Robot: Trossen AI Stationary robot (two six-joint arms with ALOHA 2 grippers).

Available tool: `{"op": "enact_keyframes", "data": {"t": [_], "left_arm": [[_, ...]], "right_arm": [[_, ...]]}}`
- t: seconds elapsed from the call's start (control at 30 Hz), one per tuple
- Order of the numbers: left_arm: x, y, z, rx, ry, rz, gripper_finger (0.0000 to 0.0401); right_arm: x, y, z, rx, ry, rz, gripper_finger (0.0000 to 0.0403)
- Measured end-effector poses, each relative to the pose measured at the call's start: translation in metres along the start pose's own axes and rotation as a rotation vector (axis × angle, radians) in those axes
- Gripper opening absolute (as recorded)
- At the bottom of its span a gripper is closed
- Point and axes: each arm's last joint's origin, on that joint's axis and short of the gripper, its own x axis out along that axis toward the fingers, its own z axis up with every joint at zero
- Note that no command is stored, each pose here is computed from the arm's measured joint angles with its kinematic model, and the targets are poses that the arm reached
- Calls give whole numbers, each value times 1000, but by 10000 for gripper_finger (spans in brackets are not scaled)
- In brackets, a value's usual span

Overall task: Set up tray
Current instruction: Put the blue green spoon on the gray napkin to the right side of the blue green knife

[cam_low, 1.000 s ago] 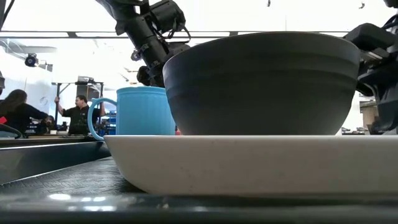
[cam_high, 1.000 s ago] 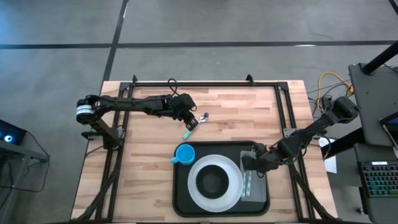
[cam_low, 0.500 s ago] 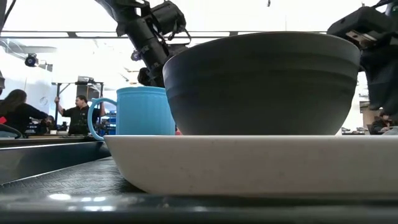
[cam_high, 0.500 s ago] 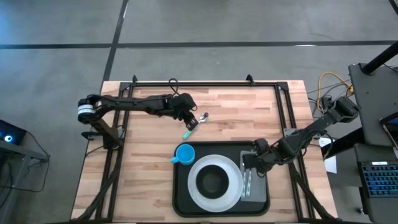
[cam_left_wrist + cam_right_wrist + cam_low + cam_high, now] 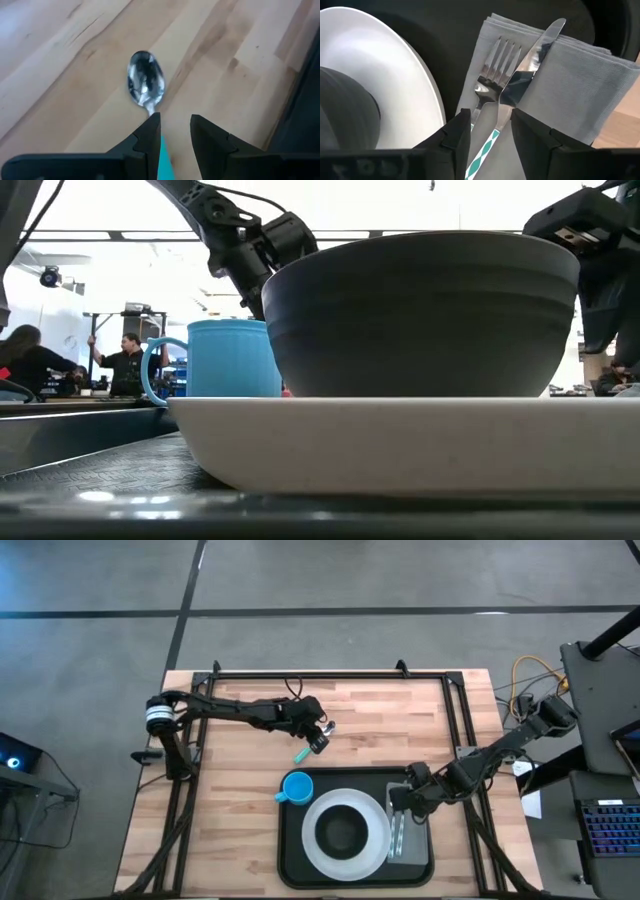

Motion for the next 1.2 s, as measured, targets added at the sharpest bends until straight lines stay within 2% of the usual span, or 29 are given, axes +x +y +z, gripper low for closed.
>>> {"op": "enact_keyframes", "data": {"t": [0.27,0.57,0.77,0.9,1.1,1.2], "left_arm": [[9,5,-12,1,82,36,92],[12,9,-20,-113,83,68,169],[10,4,-9,-130,68,60,184],[19,2,-6,-122,136,93,184],[47,1,-4,-99,334,189,185],[55,-3,5,-94,389,206,185]], "right_arm": [[0,0,0,0,1,-1,145],[3,-3,1,-5,-11,-14,149],[4,-4,2,-2,-13,-17,150],[4,-3,4,10,-18,-19,150],[5,-3,6,14,-21,-18,151],[5,-3,6,14,-19,-17,151]]}}
